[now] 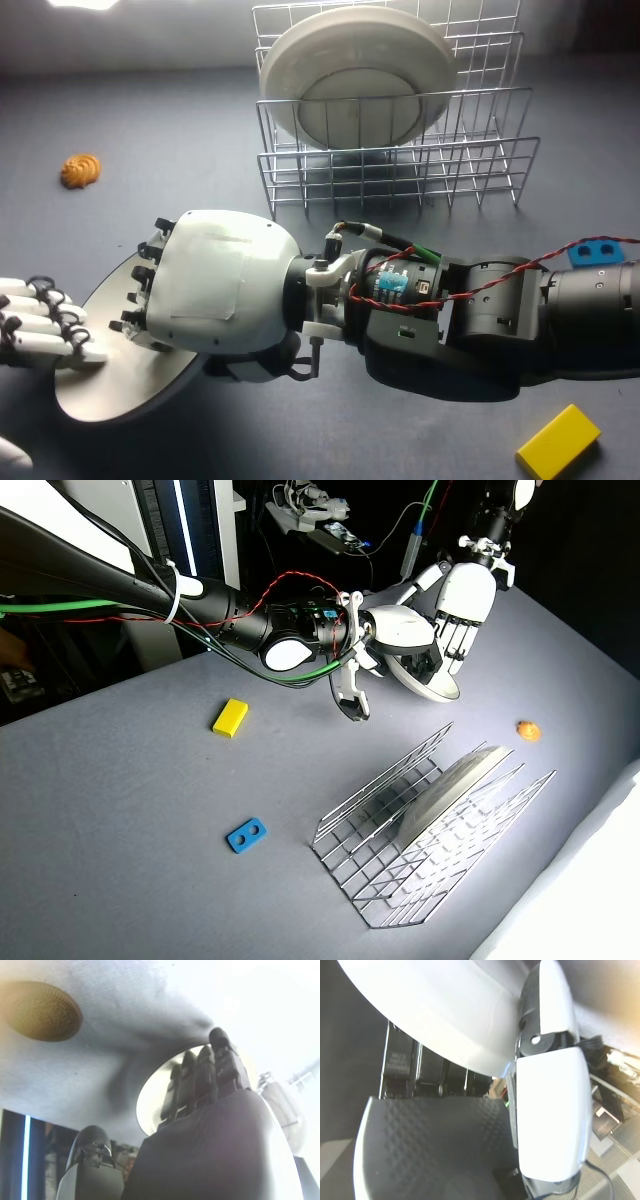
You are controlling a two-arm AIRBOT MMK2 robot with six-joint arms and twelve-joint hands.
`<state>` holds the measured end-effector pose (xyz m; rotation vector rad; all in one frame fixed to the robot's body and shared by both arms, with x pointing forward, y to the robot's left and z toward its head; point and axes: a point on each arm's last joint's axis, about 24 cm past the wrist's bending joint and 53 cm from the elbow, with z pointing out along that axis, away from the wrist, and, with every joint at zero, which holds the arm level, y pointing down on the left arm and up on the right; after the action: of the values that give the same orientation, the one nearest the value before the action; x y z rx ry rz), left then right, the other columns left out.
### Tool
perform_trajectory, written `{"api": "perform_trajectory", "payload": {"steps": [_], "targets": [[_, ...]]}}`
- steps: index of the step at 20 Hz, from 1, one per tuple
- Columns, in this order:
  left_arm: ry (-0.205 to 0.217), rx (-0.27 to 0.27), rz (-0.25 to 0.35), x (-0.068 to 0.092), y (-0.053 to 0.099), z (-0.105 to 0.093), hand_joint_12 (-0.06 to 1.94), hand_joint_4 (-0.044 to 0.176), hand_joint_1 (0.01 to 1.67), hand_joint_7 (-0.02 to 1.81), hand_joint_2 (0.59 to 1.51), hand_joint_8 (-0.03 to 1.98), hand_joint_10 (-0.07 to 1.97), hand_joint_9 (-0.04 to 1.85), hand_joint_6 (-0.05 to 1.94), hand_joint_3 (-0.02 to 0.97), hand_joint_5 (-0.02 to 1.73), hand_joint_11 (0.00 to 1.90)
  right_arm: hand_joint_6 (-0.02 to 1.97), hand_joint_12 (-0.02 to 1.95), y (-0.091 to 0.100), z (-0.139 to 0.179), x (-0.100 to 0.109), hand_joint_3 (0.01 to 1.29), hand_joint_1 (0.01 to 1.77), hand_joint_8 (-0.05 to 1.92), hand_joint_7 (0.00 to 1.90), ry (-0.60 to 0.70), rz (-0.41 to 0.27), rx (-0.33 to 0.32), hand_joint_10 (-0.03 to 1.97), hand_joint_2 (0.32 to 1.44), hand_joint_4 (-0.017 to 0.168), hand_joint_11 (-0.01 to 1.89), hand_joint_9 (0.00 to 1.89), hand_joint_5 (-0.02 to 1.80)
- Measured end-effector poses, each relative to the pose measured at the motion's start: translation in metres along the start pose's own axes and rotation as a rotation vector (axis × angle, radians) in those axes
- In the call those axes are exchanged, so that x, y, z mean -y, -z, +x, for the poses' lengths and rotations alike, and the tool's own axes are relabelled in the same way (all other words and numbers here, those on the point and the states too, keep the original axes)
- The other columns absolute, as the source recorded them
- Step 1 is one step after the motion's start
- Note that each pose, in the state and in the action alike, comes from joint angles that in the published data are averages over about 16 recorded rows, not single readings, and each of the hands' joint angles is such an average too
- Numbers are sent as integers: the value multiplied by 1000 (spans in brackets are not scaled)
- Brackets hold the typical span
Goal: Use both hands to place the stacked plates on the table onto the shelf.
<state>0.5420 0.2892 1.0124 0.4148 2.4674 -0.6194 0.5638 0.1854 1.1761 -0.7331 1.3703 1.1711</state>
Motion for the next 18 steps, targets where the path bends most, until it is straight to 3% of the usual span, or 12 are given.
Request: {"api": "perform_trajectory", "payload": {"steps": [8,18], "targets": [[-8,147,1,2,15,-56,200,3,23,172,1088,-5,8,146,13,18,206,17,617,926,7,-4,0,12,1153,788,1049,-7,2,1,8,957,19,768,1190,919],[-65,309,51,14,36,-115,173,2,23,160,1077,-4,17,141,19,18,179,20,747,931,38,-24,3,14,1161,797,1077,-20,19,-7,7,960,22,742,1177,928]]}}
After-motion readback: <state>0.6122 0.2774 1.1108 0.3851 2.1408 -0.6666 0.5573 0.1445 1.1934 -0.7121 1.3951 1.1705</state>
